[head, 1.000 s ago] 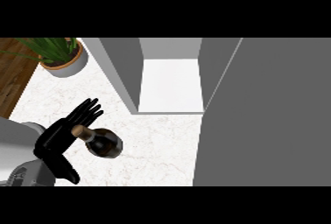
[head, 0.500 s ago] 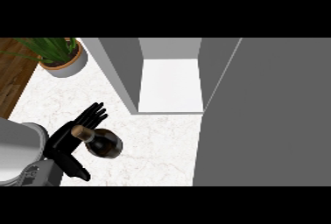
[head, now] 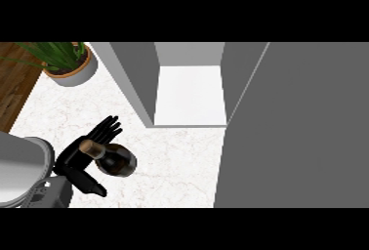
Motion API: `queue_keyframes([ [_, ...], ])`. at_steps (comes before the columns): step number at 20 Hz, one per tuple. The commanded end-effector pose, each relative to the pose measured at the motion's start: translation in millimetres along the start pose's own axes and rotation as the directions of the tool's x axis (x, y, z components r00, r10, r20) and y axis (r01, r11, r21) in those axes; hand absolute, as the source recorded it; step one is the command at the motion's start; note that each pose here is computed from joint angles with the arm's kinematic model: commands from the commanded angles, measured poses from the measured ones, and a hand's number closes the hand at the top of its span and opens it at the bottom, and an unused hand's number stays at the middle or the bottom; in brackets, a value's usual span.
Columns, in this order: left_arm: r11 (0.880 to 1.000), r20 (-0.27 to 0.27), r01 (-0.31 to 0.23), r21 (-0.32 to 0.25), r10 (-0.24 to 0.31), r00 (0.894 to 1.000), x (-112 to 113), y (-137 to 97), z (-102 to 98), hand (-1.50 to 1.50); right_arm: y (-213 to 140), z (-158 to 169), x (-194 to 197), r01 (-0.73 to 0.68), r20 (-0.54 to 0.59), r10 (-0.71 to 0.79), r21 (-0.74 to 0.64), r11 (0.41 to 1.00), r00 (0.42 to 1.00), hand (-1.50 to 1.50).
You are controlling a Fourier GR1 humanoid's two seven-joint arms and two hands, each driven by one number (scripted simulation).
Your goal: Pick up the wine, place it into the cabinet and close the cabinet
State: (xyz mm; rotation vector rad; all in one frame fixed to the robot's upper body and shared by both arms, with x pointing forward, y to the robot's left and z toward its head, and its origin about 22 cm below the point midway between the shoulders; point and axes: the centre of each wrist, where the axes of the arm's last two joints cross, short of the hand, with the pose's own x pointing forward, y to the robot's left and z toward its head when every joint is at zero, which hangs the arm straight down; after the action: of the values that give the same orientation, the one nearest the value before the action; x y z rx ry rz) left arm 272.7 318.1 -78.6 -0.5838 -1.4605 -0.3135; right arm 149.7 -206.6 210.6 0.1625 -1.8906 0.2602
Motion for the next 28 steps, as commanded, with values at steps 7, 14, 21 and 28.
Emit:
queue_keyframes([
  [7, 0.994, 0.047, -0.061, -0.085, 0.065, 0.997, -31, -16, -7, -1.50, -8, 7, 12, -0.005, 0.058, 0.004, 0.021, 1.000, 0.998, -1.50],
  [14, 0.988, 0.054, -0.130, -0.081, 0.134, 0.989, -37, -4, 0, -1.50, 3, 15, 18, 0.016, 0.053, -0.018, 0.025, 1.000, 0.998, -1.50],
  [21, 0.970, 0.049, -0.105, -0.217, 0.118, 0.992, -36, -25, -20, 1.50, -4, 13, 1, 0.028, 0.035, -0.028, 0.014, 1.000, 0.999, -1.50],
  [28, 0.973, 0.148, -0.025, 0.230, -0.009, 0.989, -34, -12, 9, 1.50, 1, 20, 6, 0.023, 0.046, -0.023, -0.008, 1.000, 0.999, -1.50],
])
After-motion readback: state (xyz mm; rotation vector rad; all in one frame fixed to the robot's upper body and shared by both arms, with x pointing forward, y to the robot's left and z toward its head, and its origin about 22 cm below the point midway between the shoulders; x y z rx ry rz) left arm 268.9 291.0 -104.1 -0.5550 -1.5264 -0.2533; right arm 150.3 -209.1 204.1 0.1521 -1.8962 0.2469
